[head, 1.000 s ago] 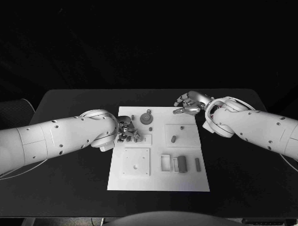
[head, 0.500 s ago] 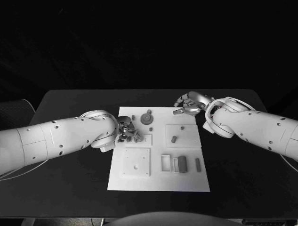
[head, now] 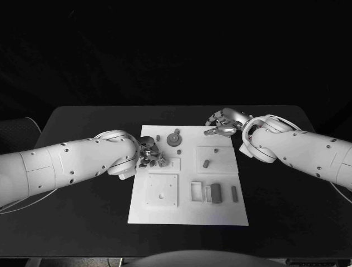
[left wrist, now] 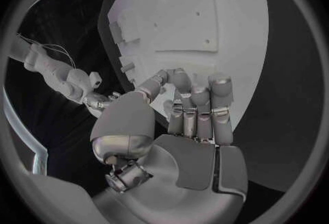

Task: Assemble the parts on the task board

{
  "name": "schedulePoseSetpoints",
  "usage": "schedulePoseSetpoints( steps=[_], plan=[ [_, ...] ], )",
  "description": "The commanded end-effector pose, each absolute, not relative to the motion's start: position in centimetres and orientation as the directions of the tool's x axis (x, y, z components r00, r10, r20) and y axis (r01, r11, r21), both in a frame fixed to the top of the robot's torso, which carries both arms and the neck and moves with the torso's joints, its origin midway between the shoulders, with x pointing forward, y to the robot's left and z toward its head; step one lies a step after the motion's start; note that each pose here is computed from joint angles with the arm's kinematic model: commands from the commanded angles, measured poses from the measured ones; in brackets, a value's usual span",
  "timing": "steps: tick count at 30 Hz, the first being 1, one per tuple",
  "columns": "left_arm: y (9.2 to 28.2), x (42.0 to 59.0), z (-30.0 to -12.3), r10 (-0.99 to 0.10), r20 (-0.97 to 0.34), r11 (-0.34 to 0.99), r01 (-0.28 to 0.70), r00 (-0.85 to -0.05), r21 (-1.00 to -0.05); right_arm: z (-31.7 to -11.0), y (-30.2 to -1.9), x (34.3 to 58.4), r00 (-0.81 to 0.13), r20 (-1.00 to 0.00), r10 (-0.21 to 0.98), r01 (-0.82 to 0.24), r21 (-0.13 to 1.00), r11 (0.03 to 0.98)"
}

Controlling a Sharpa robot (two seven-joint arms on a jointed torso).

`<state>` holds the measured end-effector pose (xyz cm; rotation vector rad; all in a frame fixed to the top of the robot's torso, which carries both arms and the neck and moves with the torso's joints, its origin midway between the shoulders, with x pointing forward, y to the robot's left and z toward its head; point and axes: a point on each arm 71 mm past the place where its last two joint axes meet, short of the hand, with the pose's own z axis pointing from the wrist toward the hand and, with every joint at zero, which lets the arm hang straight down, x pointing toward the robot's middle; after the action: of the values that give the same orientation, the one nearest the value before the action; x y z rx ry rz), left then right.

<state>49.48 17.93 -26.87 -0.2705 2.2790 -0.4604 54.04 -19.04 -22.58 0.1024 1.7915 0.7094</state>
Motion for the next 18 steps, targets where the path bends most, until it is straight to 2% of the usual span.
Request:
schedulePoseSetpoints(
  steps=[1,18],
  plan=[
    [17.77,49.51,-26.72,-0.350,-0.668,0.903,-0.047,-0.657,-0.427,-22.67,-18.92,53.96,-0.359,-0.843,0.401,-0.286,0.509,0.812],
    [17.56,49.46,-26.72,-0.347,-0.662,0.901,-0.040,-0.664,-0.432,-22.76,-18.91,53.94,-0.361,-0.842,0.401,-0.285,0.509,0.812]
  ],
)
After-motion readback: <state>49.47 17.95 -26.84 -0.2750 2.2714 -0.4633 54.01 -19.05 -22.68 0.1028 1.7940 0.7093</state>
